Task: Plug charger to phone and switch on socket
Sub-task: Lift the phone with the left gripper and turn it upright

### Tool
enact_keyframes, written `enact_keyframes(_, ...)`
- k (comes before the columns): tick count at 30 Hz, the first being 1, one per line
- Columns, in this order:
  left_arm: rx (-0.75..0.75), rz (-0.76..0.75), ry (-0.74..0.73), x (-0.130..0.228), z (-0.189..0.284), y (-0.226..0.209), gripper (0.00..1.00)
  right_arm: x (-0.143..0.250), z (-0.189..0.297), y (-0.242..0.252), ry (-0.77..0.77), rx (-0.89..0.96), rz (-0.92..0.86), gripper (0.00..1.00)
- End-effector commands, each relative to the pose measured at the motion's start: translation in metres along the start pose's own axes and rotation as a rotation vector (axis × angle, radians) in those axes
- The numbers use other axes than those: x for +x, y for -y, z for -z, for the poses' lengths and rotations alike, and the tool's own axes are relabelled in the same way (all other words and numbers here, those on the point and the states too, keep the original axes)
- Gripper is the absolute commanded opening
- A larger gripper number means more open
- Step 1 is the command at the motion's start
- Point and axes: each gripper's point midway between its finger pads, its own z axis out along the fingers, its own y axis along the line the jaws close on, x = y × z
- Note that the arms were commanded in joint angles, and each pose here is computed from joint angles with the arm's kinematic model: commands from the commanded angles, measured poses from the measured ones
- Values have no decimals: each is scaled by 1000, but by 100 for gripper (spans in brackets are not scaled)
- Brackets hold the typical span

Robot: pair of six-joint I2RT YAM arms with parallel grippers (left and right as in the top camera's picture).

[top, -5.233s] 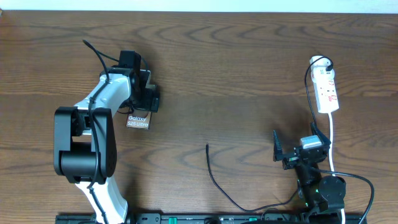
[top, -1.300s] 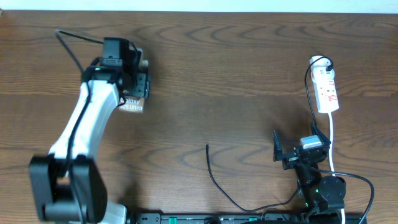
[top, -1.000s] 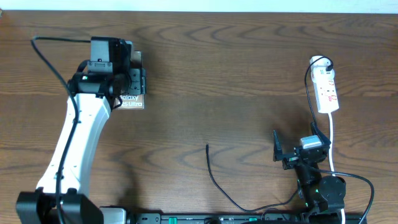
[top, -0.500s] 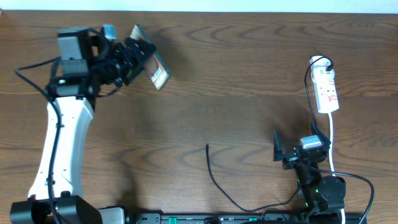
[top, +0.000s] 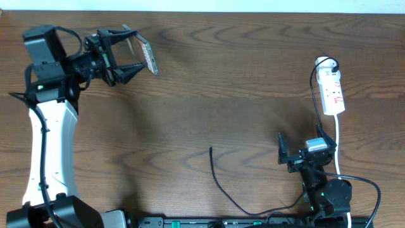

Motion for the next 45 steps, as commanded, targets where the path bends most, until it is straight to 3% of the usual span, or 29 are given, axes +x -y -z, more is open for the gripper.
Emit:
enact_keyframes(1,28,11,-79,27,12,18,7,0,0,0,0,2,-10,99)
enact_keyframes(14,30,-2,-64,24,12,18,7,0,0,0,-1,1,-10,99)
enact_keyframes(19,14,-195,147,-11,10,14,7,0,0,0,0,2,-10,99)
enact_keyframes(25,-268,-166,516,-68,22,-52,7,0,0,0,-1,1,-10,99)
enact_keyframes(31,-624,-63,803,-93,58,-127,8,0,0,0,0,2,-10,99)
enact_keyframes(36,-771,-55,859,-94,64,-153,7,0,0,0,0,4,-6,99)
enact_keyframes(45,-796,-53,846,-94,59,-159,7,-3,0,6,9,36,69,99)
